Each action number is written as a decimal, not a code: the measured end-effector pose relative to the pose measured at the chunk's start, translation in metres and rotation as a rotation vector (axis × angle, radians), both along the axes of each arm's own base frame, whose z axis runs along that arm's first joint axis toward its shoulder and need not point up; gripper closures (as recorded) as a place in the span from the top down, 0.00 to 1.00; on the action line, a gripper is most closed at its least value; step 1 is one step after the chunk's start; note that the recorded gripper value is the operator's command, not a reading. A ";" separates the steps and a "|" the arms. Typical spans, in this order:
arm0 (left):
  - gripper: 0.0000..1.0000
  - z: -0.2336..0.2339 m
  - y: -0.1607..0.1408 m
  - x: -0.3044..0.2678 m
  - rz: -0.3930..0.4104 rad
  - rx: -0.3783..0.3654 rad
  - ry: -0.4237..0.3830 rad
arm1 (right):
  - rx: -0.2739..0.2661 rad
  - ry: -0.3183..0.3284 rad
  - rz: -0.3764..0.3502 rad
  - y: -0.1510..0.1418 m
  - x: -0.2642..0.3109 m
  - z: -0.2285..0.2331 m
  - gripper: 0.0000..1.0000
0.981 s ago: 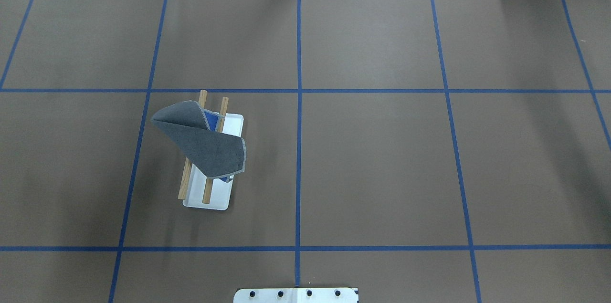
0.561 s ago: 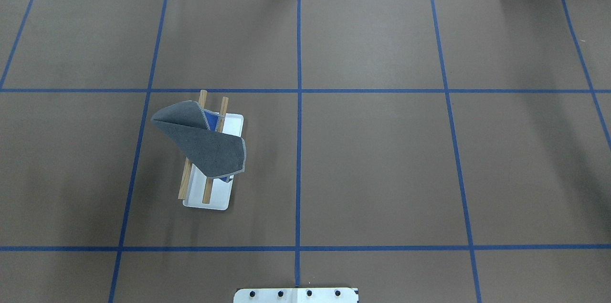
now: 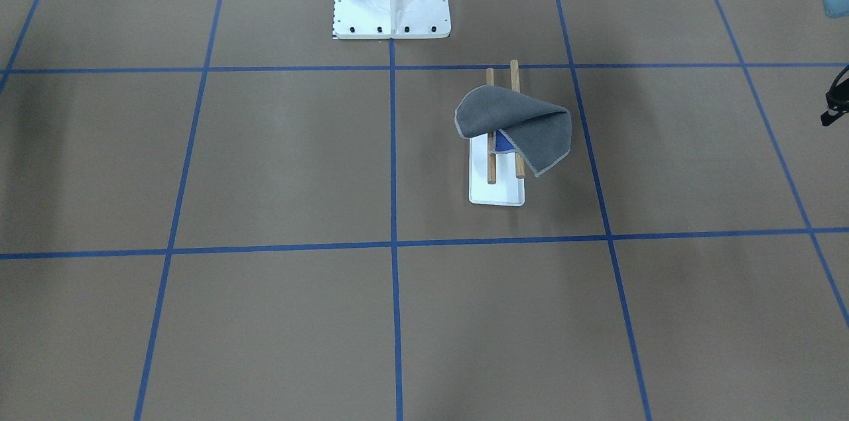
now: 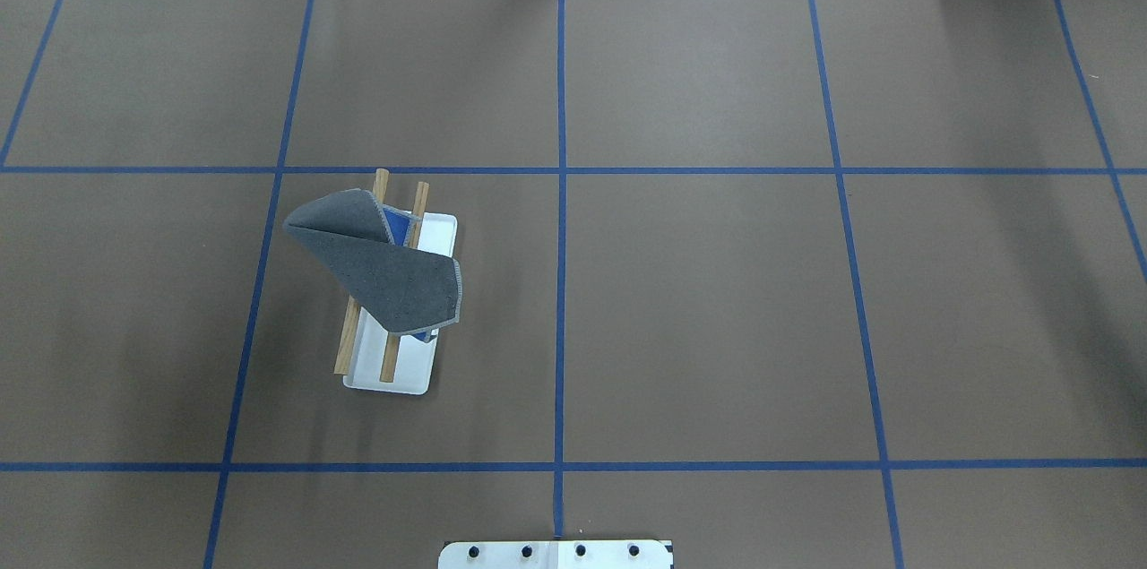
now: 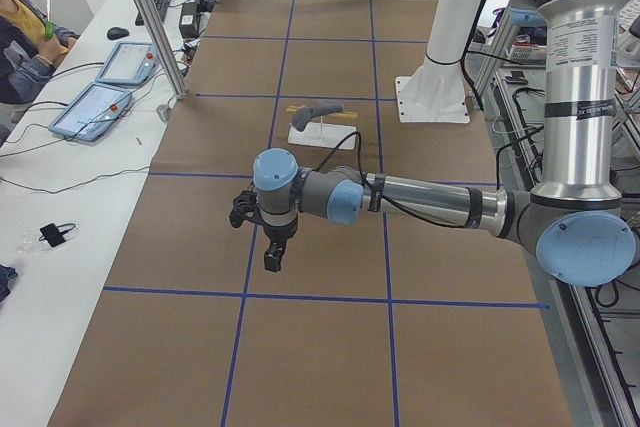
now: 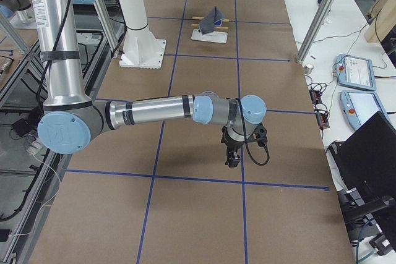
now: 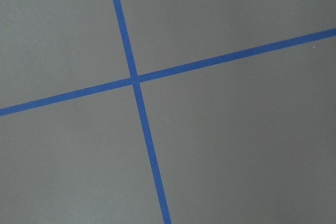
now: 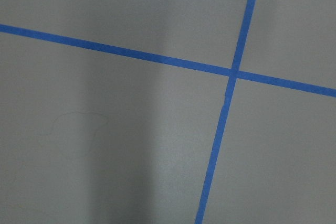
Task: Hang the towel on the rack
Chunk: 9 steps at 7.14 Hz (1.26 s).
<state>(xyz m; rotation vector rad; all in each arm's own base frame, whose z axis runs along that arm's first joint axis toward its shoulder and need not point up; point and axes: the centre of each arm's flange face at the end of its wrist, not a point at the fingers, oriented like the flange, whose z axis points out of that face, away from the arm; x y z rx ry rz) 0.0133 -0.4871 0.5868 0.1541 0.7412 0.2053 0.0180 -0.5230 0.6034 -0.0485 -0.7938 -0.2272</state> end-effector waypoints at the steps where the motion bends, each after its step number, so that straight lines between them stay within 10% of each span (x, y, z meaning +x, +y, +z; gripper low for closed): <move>1: 0.98 -0.002 -0.001 0.001 0.002 0.005 0.005 | 0.001 -0.001 0.003 -0.002 0.000 -0.003 1.00; 9: 0.98 -0.023 0.020 -0.003 0.008 0.052 0.017 | 0.031 -0.049 0.009 0.001 -0.003 -0.001 1.00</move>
